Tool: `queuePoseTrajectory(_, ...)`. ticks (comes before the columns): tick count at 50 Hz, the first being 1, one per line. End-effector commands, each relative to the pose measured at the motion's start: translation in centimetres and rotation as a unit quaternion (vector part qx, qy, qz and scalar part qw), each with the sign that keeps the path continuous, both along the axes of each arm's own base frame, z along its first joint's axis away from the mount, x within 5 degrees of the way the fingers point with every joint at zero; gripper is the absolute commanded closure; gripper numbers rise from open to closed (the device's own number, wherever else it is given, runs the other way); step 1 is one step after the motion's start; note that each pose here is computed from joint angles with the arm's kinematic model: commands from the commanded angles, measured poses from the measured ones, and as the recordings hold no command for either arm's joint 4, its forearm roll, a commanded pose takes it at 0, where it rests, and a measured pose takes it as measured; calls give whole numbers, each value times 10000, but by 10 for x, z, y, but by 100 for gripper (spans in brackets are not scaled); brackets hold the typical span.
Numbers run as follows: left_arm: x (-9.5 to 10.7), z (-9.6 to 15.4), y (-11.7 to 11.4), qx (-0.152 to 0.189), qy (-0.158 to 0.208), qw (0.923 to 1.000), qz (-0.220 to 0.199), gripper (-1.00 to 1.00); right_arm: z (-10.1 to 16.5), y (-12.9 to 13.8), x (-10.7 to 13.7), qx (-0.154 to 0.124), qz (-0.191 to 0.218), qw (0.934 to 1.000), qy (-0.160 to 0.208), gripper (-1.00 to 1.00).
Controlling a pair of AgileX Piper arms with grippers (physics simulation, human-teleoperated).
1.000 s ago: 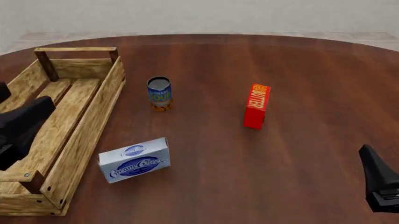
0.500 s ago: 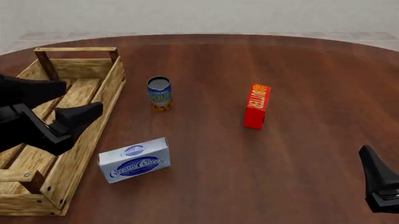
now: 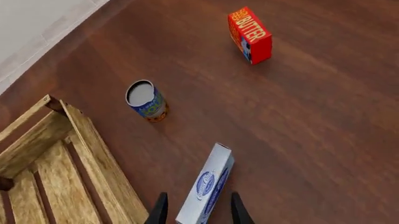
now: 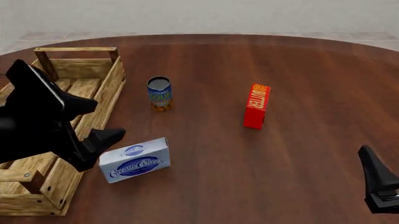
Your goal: Pick up the cream cheese and put it in the tray.
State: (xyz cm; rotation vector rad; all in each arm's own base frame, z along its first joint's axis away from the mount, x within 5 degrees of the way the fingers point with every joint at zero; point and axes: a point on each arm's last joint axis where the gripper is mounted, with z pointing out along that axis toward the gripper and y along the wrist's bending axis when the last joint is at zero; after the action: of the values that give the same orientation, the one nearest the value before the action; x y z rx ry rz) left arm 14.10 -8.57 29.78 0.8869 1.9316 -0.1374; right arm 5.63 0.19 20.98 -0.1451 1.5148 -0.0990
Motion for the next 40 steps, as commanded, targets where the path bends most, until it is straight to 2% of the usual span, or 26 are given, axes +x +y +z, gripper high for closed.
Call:
queuePoseTrajectory(1,5,-8,-11,462,363,9977,-331,-100,1,0,0,-21,11,10000,-35,-100)
queuePoseTrajectory(7,7,-10,-18,600,551,9956,-470,-100,1,0,0,-25,39,10000,-44,-100)
queuePoseTrajectory(8,7,-17,-22,710,702,9935,-555,-100,1,1,0,-28,49,10000,-40,-100)
queuePoseTrajectory(14,11,-26,-27,806,909,9909,-577,-100,1,0,0,-30,40,10000,-42,-100)
queuePoseTrajectory(26,27,-44,-27,1078,1089,9870,-486,-100,0,1,0,-41,50,10000,-20,-100)
queuePoseTrajectory(34,38,-52,-20,1258,1035,9858,-408,-100,0,1,0,-74,80,9999,18,-100)
queuePoseTrajectory(40,43,-47,-17,1347,1020,9849,-386,-100,-1,1,0,-84,98,9999,35,-100)
